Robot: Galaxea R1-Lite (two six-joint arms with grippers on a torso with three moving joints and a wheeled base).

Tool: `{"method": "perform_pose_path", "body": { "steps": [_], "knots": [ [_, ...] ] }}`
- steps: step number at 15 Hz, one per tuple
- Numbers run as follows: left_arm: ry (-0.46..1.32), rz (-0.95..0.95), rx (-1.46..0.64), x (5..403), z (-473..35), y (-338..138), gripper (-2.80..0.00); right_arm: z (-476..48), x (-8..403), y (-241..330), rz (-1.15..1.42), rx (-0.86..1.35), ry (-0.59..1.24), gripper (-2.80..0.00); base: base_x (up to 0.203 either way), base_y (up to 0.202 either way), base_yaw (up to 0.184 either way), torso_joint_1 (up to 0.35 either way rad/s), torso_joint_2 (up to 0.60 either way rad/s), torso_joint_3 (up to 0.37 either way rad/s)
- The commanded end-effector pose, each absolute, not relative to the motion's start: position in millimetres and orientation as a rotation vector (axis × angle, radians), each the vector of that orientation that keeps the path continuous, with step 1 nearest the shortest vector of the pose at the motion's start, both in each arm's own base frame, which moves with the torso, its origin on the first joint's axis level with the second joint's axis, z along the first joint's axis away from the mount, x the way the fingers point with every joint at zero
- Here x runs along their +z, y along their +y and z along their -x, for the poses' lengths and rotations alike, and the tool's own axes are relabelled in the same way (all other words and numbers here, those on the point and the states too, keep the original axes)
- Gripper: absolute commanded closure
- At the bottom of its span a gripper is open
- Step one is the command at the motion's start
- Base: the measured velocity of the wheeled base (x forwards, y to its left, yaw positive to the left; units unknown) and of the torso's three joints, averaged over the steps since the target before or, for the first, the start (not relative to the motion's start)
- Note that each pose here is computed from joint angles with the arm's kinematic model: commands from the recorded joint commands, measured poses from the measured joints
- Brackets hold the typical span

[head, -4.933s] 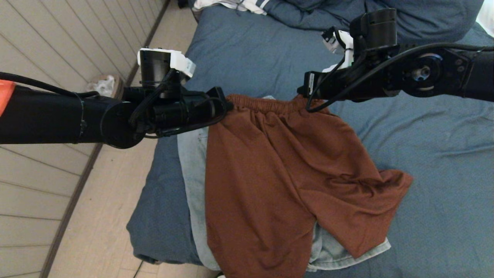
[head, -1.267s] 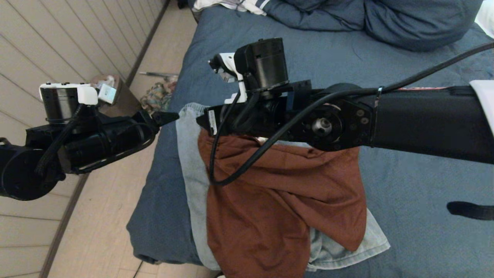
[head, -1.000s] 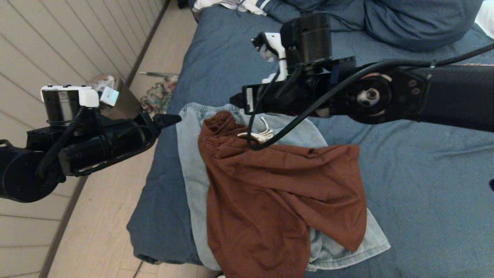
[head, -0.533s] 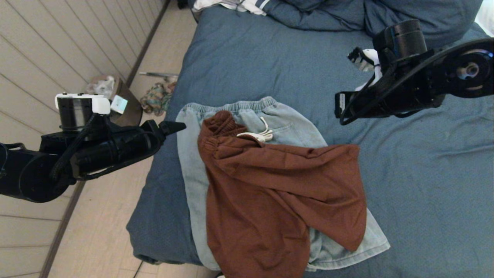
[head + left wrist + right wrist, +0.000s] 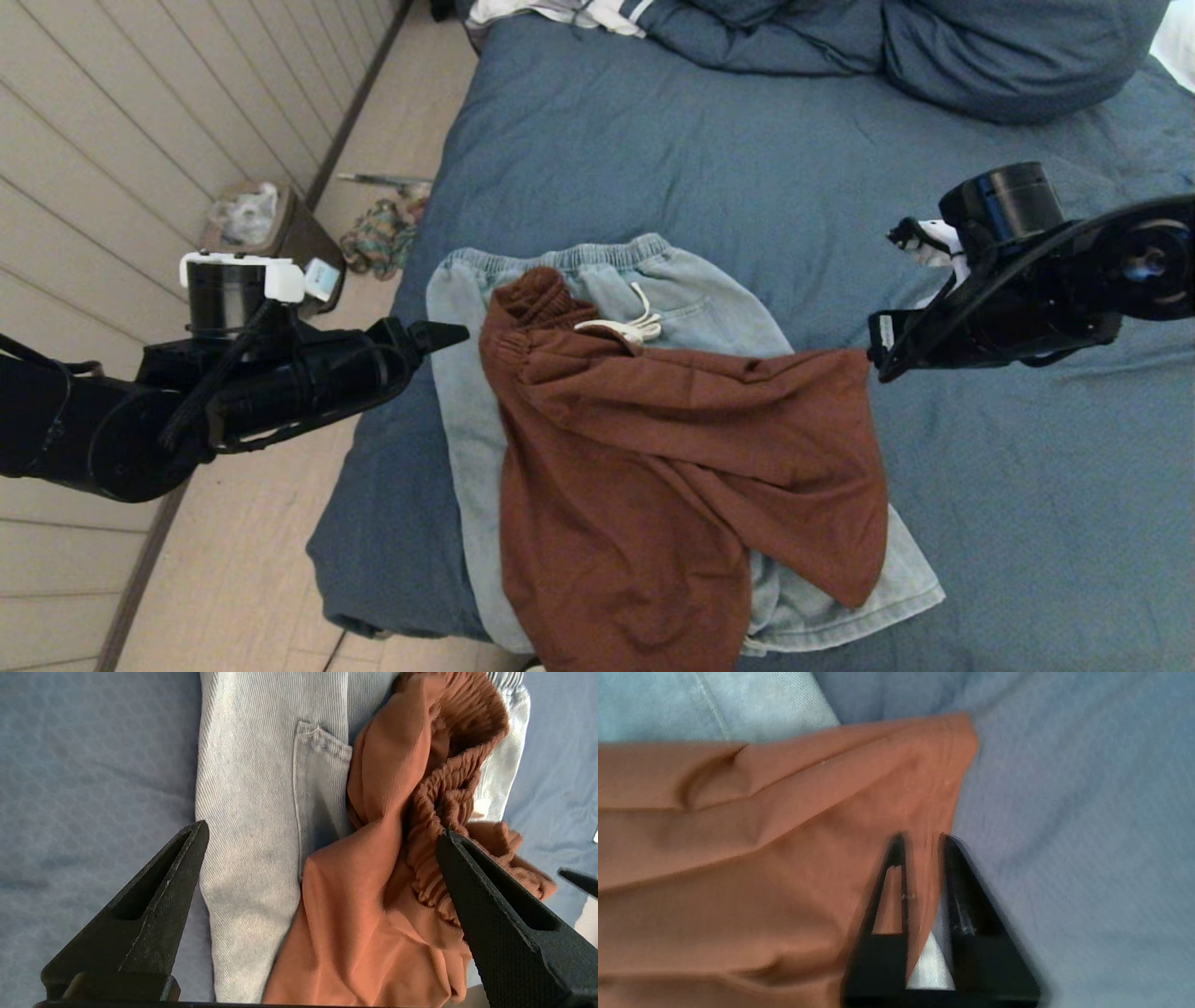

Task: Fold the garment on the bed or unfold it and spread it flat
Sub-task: Fold the brown shorts

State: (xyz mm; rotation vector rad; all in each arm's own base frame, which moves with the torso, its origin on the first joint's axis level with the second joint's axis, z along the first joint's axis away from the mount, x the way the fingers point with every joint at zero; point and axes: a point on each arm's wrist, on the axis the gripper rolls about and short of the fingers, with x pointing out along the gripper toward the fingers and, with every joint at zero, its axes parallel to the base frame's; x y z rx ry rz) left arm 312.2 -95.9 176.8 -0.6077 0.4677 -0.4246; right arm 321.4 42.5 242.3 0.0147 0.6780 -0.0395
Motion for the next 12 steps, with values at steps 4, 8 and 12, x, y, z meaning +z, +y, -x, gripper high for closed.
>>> {"method": "perform_pose_path", "body": {
  "steps": [4,8,12],
  "knots": [
    [0.49,0.606,-0.439,171.6,-310.9,-103.1,-2.8,-331.0,212.7,22.6,-0.073,-0.011,0.694,-2.8,0.0,0.0,0.0,0.0,0.0,0.0],
    [0.503,0.603,-0.444,168.5,-310.6,-105.6,-2.8,-360.6,188.1,22.2,-0.1,-0.023,0.669,-2.8,0.0,0.0,0.0,0.0,0.0,0.0],
    [0.521,0.597,-0.45,162.6,-312.0,-110.8,-2.8,-376.1,178.0,24.7,-0.122,-0.023,0.664,-2.8,0.0,0.0,0.0,0.0,0.0,0.0]
  ]
}}
